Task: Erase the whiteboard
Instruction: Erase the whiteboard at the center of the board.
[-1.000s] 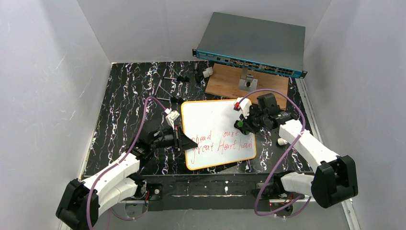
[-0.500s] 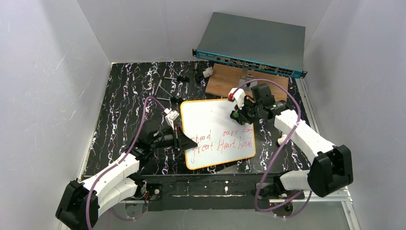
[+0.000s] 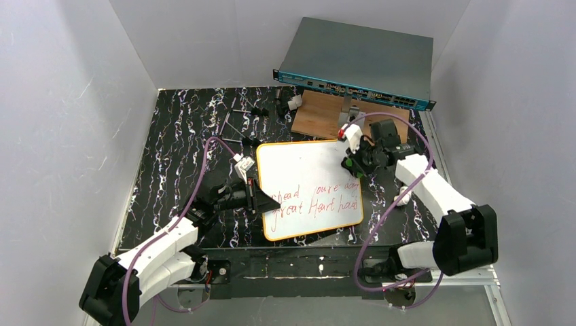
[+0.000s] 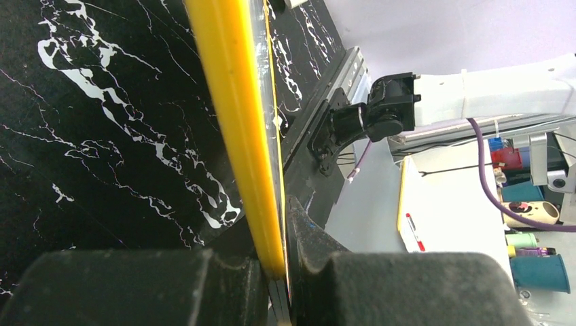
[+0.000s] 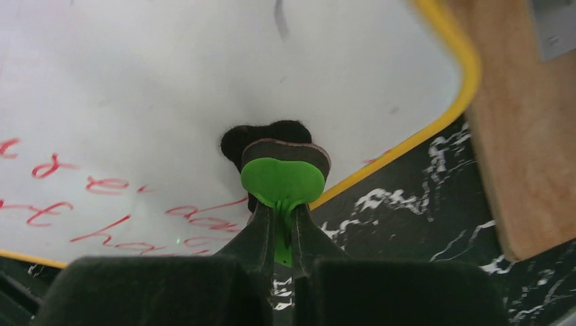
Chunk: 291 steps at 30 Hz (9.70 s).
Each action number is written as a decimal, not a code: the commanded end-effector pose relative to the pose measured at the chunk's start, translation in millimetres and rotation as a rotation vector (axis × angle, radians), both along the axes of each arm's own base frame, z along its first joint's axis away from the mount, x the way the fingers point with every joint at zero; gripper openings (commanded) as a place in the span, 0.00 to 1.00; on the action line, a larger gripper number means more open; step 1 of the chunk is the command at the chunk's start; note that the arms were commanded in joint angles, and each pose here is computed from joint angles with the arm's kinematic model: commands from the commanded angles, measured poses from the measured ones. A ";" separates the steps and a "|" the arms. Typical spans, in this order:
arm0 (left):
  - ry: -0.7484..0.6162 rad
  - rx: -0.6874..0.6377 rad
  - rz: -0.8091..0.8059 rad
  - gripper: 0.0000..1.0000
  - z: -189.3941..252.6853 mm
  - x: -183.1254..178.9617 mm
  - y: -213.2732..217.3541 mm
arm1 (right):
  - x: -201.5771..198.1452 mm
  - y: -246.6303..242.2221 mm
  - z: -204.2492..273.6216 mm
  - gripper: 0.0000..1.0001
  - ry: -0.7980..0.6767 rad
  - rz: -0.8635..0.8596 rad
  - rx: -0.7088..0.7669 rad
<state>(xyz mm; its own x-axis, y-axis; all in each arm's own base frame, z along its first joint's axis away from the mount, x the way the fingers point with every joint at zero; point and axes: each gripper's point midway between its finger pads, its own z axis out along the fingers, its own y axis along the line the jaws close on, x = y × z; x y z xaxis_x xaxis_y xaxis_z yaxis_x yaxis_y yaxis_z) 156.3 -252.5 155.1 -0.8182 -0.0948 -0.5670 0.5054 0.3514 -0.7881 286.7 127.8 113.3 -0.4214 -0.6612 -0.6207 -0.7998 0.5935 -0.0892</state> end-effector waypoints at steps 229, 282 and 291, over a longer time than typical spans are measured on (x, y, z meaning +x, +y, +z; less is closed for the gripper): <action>-0.302 -0.066 0.435 0.00 42.2 40.5 48.0 | -41.8 129.8 78.3 0.01 -0.066 0.358 0.173; -0.289 -0.079 0.510 0.00 33.4 45.2 57.4 | -92.6 191.9 90.2 0.01 0.009 0.609 0.061; -0.383 0.067 0.639 0.00 40.1 57.1 87.8 | -115.5 81.4 2.8 0.01 0.068 0.560 -0.111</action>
<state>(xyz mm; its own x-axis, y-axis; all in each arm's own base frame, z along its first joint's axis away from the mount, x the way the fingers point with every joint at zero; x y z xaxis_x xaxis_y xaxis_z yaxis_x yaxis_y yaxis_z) 194.2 -188.1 167.7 -0.5231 -0.4668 -0.7130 0.4209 0.5860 -0.6925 193.7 240.8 162.8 -0.0496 -0.7879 -0.6138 -0.9892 0.1238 -0.0790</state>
